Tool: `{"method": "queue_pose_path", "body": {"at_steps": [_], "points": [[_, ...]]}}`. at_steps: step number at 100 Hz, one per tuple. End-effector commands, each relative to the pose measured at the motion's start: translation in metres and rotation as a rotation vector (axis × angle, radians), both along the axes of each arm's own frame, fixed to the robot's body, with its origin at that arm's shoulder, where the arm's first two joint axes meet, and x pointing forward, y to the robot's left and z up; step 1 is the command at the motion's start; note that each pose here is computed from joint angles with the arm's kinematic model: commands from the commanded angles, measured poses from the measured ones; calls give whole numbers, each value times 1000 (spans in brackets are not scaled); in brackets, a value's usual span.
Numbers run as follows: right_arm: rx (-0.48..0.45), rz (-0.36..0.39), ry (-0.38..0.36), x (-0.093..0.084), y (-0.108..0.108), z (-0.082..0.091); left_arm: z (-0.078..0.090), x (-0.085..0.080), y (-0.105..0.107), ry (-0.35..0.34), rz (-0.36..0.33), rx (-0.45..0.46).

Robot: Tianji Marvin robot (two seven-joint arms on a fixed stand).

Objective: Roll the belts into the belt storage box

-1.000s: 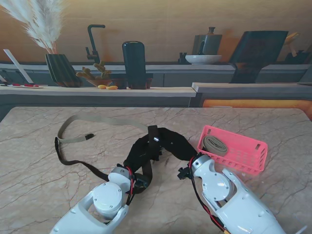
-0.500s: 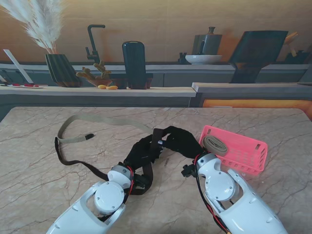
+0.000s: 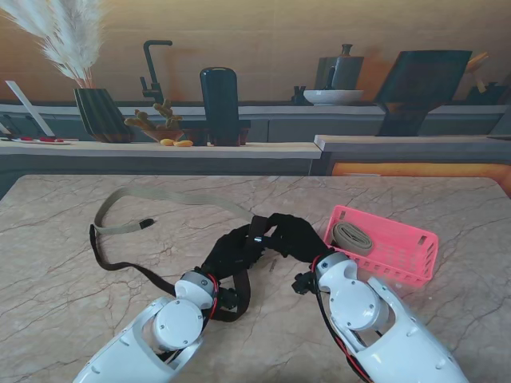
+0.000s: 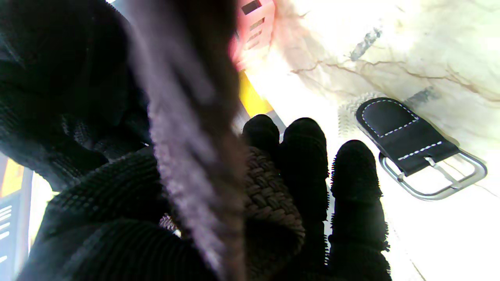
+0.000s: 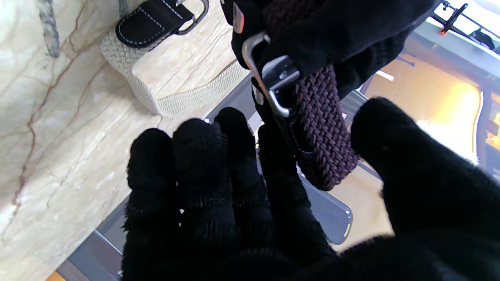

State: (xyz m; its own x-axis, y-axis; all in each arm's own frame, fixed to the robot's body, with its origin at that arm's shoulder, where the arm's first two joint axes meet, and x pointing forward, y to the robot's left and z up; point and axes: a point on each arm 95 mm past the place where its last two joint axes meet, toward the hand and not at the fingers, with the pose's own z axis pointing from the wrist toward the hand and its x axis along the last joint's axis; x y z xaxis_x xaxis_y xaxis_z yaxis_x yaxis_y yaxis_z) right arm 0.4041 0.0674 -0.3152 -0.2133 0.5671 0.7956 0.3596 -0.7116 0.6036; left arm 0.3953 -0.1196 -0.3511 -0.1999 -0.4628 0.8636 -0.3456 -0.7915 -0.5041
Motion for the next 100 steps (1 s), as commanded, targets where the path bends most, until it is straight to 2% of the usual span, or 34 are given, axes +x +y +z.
{"method": "queue_pose_path", "body": {"at_steps": [1,17,30,51,100], "points": [[14,19,28,-5,13,-4,5,1,-3,-13,-8,-11],[28,-6,84,-4,20,-9,5,0,-3,-24,-15,-3],[22,-5,100,-2,21,-13,6,-1,-3,-31,-14,-9],[80,-1,129,-4,23,-15,7,-1,-2,-39,-5,-6],[137,-26,40,-3,28,-12,5,1,-2,-41,-7,30]]}}
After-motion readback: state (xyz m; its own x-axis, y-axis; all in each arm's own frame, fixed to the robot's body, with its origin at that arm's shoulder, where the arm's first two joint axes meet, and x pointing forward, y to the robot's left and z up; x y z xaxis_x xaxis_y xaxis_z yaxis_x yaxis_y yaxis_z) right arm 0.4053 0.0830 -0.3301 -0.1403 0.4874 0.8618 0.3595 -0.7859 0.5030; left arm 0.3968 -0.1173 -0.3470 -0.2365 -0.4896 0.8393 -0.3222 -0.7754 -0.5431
